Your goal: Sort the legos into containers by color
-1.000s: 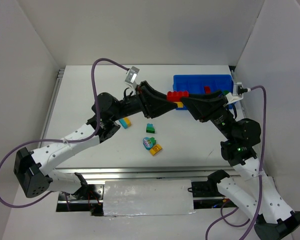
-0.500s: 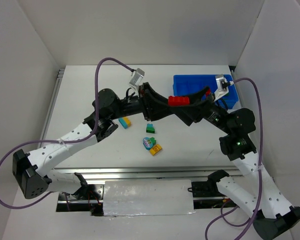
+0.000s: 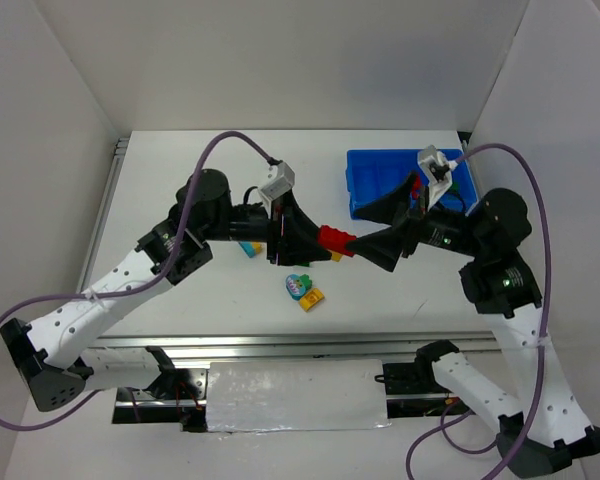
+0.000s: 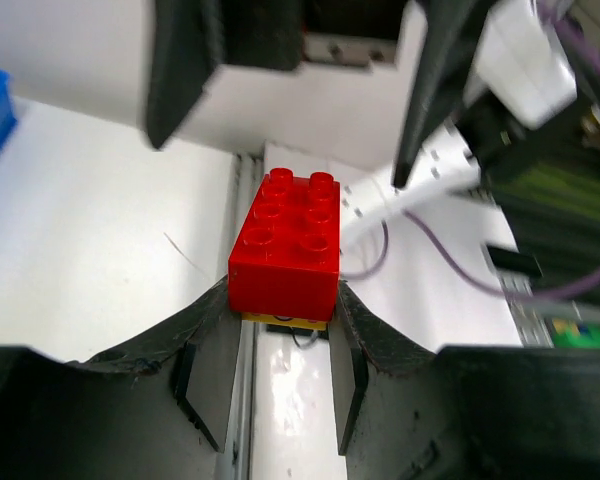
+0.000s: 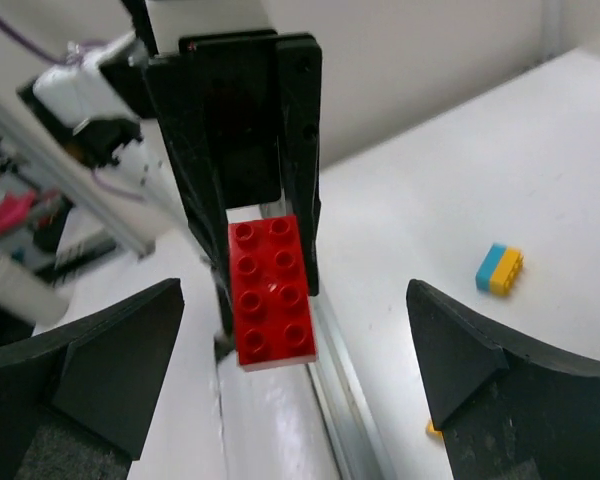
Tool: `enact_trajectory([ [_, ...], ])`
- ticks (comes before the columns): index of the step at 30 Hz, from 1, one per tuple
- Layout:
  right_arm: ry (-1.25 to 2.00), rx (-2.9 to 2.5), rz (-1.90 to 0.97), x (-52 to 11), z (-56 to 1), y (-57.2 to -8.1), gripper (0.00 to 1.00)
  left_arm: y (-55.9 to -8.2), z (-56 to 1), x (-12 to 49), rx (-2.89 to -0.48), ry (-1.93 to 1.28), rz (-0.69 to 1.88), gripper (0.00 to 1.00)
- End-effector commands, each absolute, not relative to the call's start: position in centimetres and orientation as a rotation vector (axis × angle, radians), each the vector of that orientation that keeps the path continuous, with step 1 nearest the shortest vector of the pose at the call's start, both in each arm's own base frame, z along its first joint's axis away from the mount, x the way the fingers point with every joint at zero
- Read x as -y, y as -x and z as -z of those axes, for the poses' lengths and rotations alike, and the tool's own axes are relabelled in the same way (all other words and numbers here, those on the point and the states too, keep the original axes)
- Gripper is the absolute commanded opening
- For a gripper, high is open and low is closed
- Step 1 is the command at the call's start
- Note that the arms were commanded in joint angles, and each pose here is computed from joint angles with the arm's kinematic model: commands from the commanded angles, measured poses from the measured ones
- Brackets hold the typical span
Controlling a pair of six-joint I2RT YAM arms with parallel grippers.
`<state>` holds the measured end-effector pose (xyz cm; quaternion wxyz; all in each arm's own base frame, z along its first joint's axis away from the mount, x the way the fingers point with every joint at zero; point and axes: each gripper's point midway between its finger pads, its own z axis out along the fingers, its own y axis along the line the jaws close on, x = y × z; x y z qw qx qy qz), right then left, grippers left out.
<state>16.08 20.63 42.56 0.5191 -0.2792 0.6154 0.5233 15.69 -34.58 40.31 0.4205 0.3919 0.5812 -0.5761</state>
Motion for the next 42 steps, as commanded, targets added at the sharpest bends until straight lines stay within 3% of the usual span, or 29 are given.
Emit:
enact_trajectory([
  [1,0.880,-1.571,-1.329,-21.2,-41.1,-14.5,1.00,-13.5,-39.1,34.1,-1.458,-1.220,1.456,0.00],
  [10,0.972,-1.707,-1.383,-22.9,-38.4,-13.7,0.99,-12.6,-38.0,32.7,-1.532,-1.349,1.385,0.00],
  [14,0.993,-1.660,-1.416,-23.0,-38.6,-12.6,0.81,-12.6,-37.4,32.9,-1.555,-1.359,1.397,0.00],
  [17,0.986,-1.655,-1.428,-23.0,-38.5,-12.2,0.75,-12.8,-37.2,33.0,-1.559,-1.351,1.397,0.00],
  [28,1.016,-1.723,-1.429,-24.3,-36.5,-12.2,0.74,-13.3,-37.9,33.8,-1.519,-1.327,1.421,0.00],
  [30,1.015,-1.707,-1.432,-24.5,-36.7,-12.3,0.68,-13.3,-37.7,33.9,-1.525,-1.327,1.427,0.00],
  [33,1.015,-1.674,-1.427,-24.5,-37.2,-12.3,0.37,-13.4,-37.5,34.0,-1.530,-1.329,1.429,0.00],
  [34,1.010,-1.668,-1.417,-24.5,-37.3,-12.4,0.22,-13.4,-37.3,34.0,-1.536,-1.331,1.426,0.00],
  [37,1.000,-1.662,-1.392,-24.5,-37.5,-12.7,0.00,-13.4,-36.7,34.1,-1.559,-1.340,1.431,0.00],
  [42,0.920,-1.648,-1.246,-23.3,-37.6,-14.3,0.00,-13.6,-36.0,33.7,-1.581,-1.342,1.396,0.00],
])
